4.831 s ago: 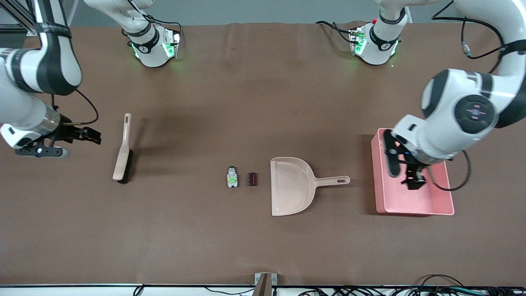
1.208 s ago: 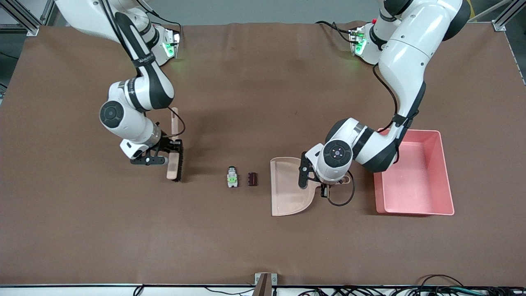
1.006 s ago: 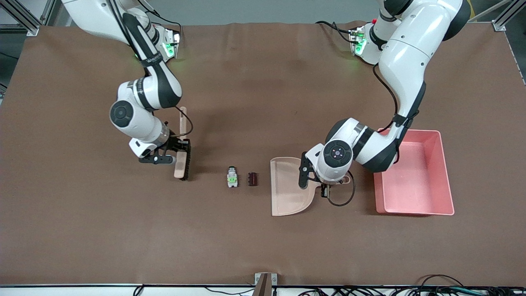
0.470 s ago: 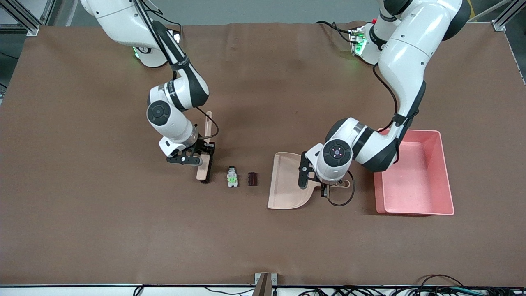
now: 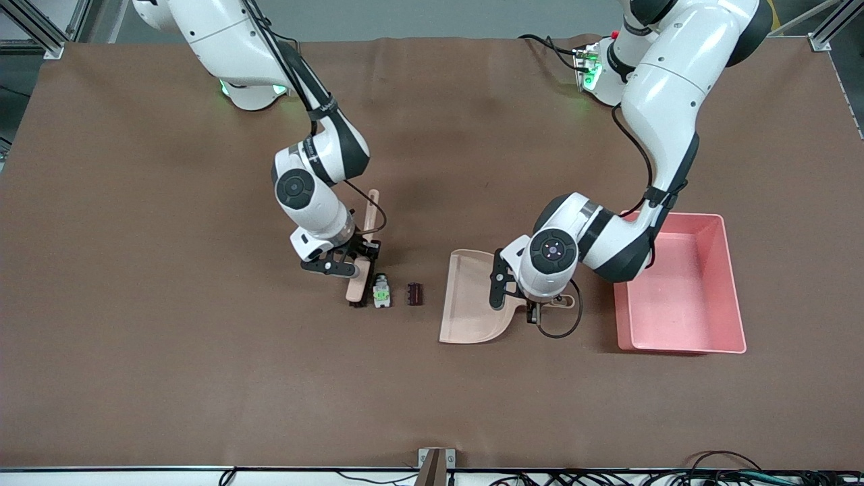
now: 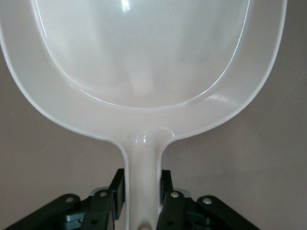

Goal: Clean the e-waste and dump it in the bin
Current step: 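Lift the brush with the right gripper and move it toward the components, then sweep the switch and capacitor into the dustpan with the right gripper's brush, then lift the dustpan toward the pink bin while the right gripper withdraws the brush, then tilt the dustpan over the pink bin with the left gripper to dump components, then lower the dustpan onto the table beside the bin with the left gripper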

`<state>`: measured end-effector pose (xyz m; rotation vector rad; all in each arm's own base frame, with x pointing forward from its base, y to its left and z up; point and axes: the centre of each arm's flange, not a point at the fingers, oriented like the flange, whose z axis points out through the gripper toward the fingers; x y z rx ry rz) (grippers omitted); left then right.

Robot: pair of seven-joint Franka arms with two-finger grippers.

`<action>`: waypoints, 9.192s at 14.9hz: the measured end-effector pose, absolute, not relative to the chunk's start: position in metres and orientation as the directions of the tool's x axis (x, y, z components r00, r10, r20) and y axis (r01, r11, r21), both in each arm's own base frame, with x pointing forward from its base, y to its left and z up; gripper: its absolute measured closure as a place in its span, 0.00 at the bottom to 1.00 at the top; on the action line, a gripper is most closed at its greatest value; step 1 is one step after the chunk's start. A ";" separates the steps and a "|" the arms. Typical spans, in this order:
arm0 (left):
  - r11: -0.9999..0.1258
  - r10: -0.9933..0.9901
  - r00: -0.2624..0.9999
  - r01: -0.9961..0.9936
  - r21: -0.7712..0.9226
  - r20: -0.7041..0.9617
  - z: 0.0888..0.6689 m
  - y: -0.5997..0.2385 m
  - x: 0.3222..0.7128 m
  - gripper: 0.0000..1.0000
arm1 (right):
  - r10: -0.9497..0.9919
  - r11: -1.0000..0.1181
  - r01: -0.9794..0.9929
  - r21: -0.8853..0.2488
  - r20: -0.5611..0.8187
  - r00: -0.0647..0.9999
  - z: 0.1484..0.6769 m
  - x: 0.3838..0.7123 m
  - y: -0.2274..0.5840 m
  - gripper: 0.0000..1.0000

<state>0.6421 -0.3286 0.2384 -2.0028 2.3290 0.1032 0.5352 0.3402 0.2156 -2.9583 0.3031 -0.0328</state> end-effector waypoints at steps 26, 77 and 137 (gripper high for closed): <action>0.125 -0.987 -0.126 -0.992 0.013 -0.103 0.238 -0.327 0.642 0.66 | -0.134 -0.957 -0.115 -0.268 0.056 0.989 0.211 0.525 0.494 0.57; -0.057 -0.998 0.056 -0.998 0.035 -0.040 0.392 -0.118 0.635 0.66 | -0.060 -0.998 -0.059 0.027 -0.031 0.998 0.266 0.555 -0.010 0.57; 0.153 -0.986 -0.156 -0.987 0.053 -0.066 0.317 -0.208 0.584 0.66 | -0.021 -1.000 -0.021 0.005 0.053 0.998 0.661 0.560 -0.025 0.00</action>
